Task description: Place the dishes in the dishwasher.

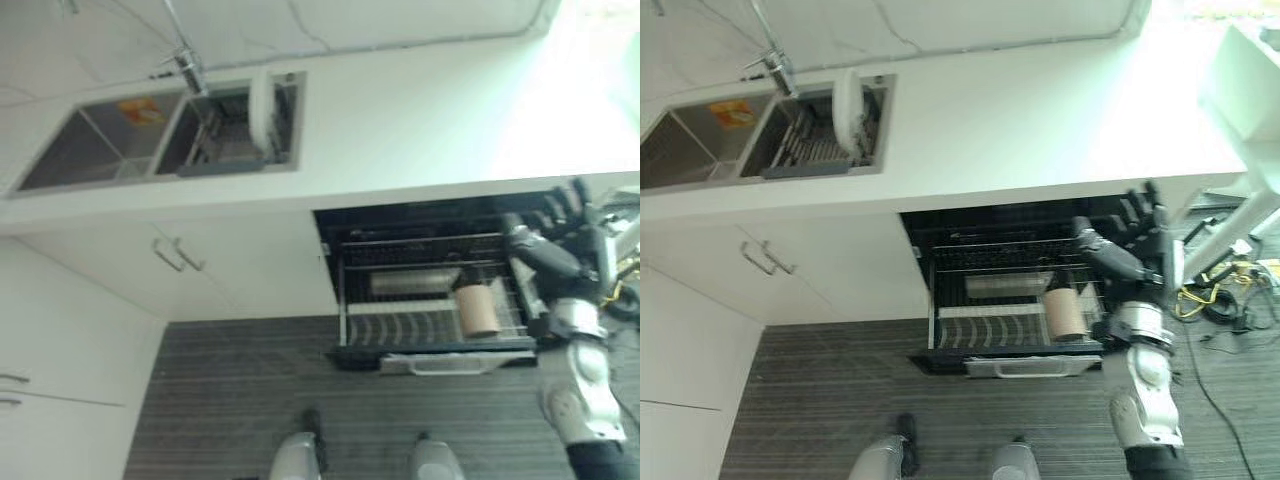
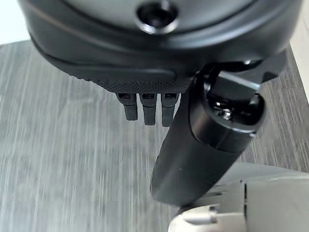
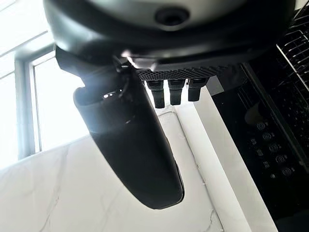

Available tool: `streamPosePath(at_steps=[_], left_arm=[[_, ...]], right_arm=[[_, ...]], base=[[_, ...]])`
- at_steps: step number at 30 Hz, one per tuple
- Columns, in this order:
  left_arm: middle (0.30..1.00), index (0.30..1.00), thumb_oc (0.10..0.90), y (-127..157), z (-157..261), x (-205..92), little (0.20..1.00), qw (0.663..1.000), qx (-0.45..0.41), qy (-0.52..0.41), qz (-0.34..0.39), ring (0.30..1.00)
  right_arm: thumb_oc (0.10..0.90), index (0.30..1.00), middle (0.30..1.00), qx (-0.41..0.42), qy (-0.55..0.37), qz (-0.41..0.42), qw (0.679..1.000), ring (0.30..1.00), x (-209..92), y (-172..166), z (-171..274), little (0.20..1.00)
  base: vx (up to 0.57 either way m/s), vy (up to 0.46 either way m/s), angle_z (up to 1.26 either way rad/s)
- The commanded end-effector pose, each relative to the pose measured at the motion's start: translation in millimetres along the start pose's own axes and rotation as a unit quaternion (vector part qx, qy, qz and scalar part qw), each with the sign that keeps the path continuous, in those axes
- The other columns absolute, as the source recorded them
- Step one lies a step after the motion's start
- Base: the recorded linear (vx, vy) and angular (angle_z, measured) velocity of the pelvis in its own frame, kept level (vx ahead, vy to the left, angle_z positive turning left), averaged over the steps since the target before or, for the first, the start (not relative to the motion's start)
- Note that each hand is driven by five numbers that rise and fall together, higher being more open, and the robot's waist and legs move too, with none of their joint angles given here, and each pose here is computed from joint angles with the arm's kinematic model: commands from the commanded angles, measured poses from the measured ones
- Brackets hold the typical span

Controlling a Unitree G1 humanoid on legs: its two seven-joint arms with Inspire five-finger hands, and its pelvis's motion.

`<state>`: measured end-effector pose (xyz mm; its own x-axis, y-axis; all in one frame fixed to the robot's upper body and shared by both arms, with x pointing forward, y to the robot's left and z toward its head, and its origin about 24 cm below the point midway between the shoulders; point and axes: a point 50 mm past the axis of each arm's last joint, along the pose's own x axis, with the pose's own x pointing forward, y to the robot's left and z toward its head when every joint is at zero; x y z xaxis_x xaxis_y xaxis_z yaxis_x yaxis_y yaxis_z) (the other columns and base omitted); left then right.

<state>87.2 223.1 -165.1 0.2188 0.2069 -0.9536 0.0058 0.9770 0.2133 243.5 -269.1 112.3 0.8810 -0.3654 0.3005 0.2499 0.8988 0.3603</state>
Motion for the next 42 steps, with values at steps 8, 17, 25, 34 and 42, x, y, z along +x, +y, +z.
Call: streamPosePath(at_steps=[8,17,25,34,42], left_arm=[[0.900,0.900,0.800,-2.5,37.6,-4.6,0.900,0.996,0.013,-0.079,-0.031,0.900],[0.900,0.900,0.800,-20.1,88.5,-17.3,0.900,0.956,0.225,-0.178,-0.055,0.900],[0.900,0.900,0.800,-27.0,111.1,-24.7,0.900,0.904,0.355,-0.238,-0.025,0.900],[0.900,0.900,0.800,-27.2,107.4,-24.1,0.900,0.894,0.385,-0.229,-0.015,0.900],[0.900,0.900,0.800,-27.7,113.2,-28.9,0.900,0.880,0.400,-0.256,0.017,0.900]], right_arm=[[0.800,0.900,0.900,0.036,-0.115,0.113,0.986,0.900,18.7,50.6,36.3,0.900],[0.800,0.900,0.900,-0.014,-0.158,0.205,0.966,0.900,24.5,63.2,50.6,0.900],[0.800,0.900,0.900,-0.025,-0.193,0.222,0.956,0.900,35.5,93.2,62.6,0.900],[0.800,0.900,0.900,-0.002,-0.183,0.214,0.960,0.900,29.7,89.0,56.0,0.900],[0.800,0.900,0.900,0.027,-0.219,0.188,0.957,0.900,30.5,86.7,68.1,0.900]], base=[[0.08,0.146,-0.63],[0.19,-0.012,0.09],[0.33,0.252,-0.43],[0.12,0.063,-0.35],[-0.01,-0.064,0.03]])
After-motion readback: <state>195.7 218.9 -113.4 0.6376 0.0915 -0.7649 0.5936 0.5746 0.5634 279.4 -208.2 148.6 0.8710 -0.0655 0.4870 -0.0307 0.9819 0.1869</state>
